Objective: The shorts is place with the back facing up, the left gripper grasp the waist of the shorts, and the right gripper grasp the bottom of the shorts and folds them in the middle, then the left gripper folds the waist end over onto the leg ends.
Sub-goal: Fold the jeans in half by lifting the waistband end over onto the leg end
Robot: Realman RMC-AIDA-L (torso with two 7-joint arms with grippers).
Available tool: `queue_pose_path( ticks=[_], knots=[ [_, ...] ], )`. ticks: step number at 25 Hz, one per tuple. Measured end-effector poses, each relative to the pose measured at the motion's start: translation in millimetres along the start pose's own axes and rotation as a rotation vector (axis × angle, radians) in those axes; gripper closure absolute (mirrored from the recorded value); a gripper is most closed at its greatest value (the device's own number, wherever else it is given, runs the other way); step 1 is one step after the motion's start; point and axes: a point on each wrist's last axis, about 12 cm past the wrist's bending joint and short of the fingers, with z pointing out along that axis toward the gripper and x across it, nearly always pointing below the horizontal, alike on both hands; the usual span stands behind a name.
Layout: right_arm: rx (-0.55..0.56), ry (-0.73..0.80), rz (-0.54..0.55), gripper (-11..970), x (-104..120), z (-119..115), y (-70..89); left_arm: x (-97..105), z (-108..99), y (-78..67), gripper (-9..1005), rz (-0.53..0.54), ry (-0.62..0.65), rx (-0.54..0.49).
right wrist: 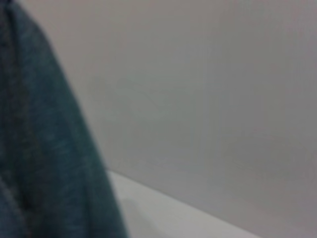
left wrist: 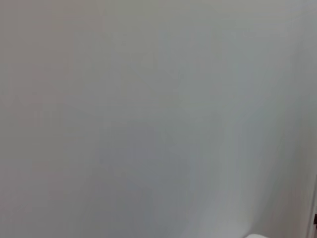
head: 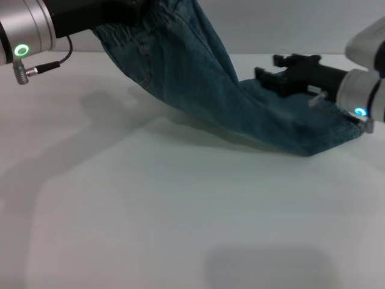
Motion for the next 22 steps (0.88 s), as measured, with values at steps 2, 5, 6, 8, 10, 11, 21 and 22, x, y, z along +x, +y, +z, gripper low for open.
queue_pose_path(
  ticks=[2, 5, 6, 8, 10, 11, 21, 22],
  knots=[
    [-0.037, 0.016, -0.003, 441, 0, 6, 8.3, -2, 0, -0.8, 929, 0.003, -0.003, 0.003],
    [-0.094, 0.055, -0.006, 441, 7, 13, 22.8, -6, 1, -2.8, 930, 0.012, -0.01, 0.008],
    [-0.112, 0.068, -0.005, 441, 9, 15, 27.5, -6, 1, -2.8, 930, 0.012, -0.01, 0.008],
    [-0.171, 0.093, -0.001, 441, 16, 18, 41.3, -10, 1, -5.0, 930, 0.021, -0.016, 0.014],
    [-0.191, 0.094, 0.001, 441, 17, 18, 44.9, -10, 1, -5.0, 930, 0.021, -0.016, 0.014],
    [-0.216, 0.089, 0.007, 441, 17, 18, 48.9, -10, 1, -5.4, 930, 0.022, -0.015, 0.016],
    [-0.4, 0.011, 0.038, 440, -5, 26, 76.0, -2, 6, -13.7, 929, 0.007, 0.017, 0.048],
    [-0.419, 0.009, 0.04, 440, -7, 28, 79.3, -1, 6, -14.2, 929, 0.005, 0.019, 0.049]
  ],
)
